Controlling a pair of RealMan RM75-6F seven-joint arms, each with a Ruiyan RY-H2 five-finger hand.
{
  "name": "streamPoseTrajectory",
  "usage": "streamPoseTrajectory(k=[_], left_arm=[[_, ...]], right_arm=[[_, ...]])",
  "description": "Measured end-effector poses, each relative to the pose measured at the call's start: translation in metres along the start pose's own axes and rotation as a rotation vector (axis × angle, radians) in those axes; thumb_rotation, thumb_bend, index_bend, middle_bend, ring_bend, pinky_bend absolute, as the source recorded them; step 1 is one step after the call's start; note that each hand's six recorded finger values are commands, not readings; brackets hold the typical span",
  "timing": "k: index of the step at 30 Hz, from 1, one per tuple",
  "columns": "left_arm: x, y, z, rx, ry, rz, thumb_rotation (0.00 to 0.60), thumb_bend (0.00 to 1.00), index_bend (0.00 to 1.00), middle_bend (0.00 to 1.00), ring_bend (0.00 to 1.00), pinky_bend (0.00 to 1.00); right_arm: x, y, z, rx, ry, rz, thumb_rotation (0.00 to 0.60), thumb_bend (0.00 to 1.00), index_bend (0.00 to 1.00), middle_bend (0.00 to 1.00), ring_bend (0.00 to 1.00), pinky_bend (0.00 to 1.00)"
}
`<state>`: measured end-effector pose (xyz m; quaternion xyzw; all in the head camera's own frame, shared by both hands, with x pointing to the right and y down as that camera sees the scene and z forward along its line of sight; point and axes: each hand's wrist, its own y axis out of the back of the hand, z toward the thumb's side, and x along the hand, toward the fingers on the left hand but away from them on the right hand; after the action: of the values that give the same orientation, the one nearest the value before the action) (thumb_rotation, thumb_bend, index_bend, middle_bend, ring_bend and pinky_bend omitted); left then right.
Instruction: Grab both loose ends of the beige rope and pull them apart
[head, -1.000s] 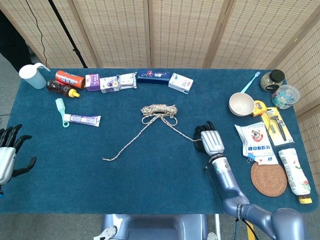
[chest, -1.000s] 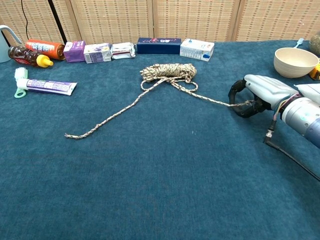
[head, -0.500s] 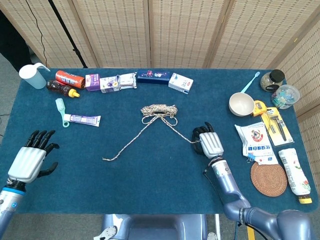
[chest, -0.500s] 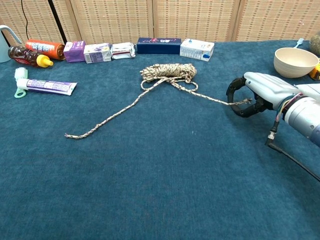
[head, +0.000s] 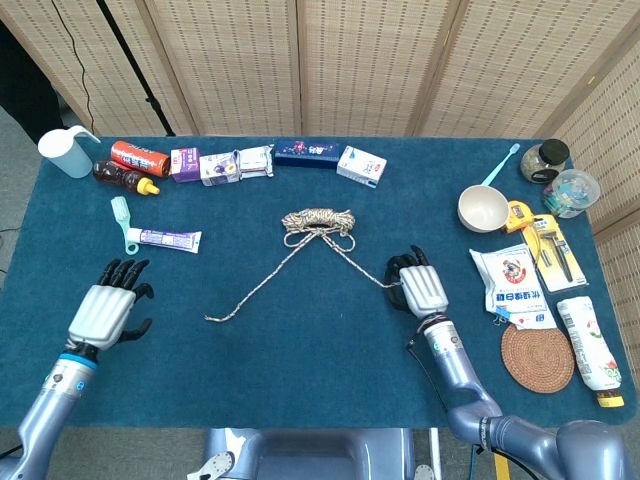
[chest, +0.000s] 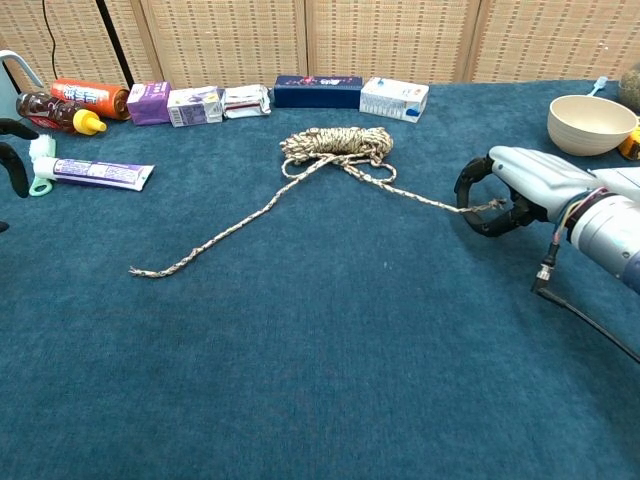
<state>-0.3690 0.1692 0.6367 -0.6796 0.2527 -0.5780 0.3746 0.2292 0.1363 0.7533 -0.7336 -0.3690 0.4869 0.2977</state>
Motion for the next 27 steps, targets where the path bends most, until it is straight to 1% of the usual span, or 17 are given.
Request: streamPoseTrajectory(k=[5,10,18,27], left_arm=[[0.015,-0.009,0.018,0.001,-0.036,-0.014,0.487,0.30,0.42,0.09,0.05,0.00],[0.027,-0.022,0.033,0.024,-0.069,-0.037,0.486,0.30,0.42,0.09,0.05,0.00],[0.035,-0.038,0.056,0.031,-0.114,-0.056,0.485,0.30,0.42,0.09,0.05,0.00],[0.041,-0.051,0.070,0.058,-0.139,-0.065,0.485,0.30,0.43,0.10,0.05,0.00]], right_arm=[[0.000,0.001,0.001,0.002,0.000,0.000,0.600,0.52,0.59,0.31,0.23,0.06],[-0.001,0.000,0.001,0.002,-0.001,0.002,0.600,0.52,0.59,0.31,0.23,0.06],[-0.001,-0.002,0.002,-0.002,-0.003,0.012,0.600,0.52,0.59,0.31,0.23,0.06],[-0.001,-0.004,0.003,-0.007,-0.005,0.018,0.600,0.52,0.60,0.32,0.23,0.05]])
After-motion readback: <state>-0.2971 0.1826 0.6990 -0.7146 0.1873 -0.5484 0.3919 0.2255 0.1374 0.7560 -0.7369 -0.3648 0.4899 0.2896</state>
